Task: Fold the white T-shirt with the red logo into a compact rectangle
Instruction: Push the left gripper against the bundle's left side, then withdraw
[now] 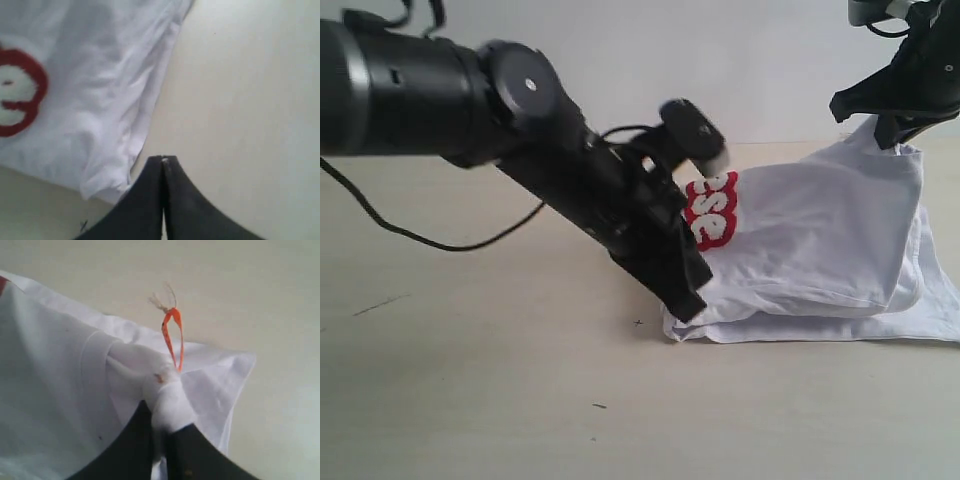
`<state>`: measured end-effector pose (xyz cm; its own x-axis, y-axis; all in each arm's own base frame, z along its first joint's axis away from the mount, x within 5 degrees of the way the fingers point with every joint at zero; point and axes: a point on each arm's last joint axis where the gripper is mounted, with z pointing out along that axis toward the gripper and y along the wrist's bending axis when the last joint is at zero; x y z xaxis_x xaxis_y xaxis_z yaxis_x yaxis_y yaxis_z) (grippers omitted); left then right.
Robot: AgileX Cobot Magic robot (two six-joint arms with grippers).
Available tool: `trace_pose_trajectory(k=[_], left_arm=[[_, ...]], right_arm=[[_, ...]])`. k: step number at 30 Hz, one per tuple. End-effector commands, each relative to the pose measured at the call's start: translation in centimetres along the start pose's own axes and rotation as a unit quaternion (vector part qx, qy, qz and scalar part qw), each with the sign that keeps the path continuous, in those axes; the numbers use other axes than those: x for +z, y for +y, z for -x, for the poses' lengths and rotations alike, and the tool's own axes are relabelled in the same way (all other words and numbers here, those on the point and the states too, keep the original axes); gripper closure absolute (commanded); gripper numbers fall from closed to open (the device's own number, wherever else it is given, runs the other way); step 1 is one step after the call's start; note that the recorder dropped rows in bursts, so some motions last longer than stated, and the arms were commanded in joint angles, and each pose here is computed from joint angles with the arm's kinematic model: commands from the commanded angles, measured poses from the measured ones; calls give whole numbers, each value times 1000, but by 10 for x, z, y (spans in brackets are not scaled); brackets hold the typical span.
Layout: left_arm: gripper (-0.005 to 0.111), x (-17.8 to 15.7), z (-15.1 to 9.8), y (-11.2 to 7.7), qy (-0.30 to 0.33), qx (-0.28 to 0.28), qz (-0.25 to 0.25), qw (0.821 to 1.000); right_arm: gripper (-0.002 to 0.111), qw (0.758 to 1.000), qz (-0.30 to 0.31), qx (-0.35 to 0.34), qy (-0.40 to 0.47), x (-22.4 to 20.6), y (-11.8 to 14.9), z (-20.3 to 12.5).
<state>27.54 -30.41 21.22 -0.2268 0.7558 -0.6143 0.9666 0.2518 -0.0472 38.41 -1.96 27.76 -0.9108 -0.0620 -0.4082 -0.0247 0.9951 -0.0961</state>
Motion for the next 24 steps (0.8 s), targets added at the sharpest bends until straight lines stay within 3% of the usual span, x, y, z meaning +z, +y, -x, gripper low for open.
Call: trace_pose_trajectory(k=[1,2,4,5,8,11,17,20,24], left_arm=[[107,37,0,-1,-15,25,49,998],[107,39,1,4,-30,16,73,997],[107,43,-1,32,-73,-23,151,986],[107,50,-7,37,-66,-30,152,986],[107,80,-27,39,-4,-38,90,995],[107,84,-31,42,17,-51,60,997],[107,71,-61,71,90,-115,73,987],[107,61,-77,84,117,-141,82,980],[107,38,-82,92,83,-159,120,976]], right_arm=[[108,999,46,0,-17,-3,8,4],[108,998,60,0,-15,-2,11,4],[108,998,66,-3,2,2,12,2],[108,998,64,-4,3,3,12,1],[108,998,63,-4,-3,3,12,2],[108,998,63,-4,-3,3,12,2],[108,997,72,-4,-14,3,13,4],[96,996,83,-19,-21,2,15,5],[60,998,48,-9,-28,3,9,7]])
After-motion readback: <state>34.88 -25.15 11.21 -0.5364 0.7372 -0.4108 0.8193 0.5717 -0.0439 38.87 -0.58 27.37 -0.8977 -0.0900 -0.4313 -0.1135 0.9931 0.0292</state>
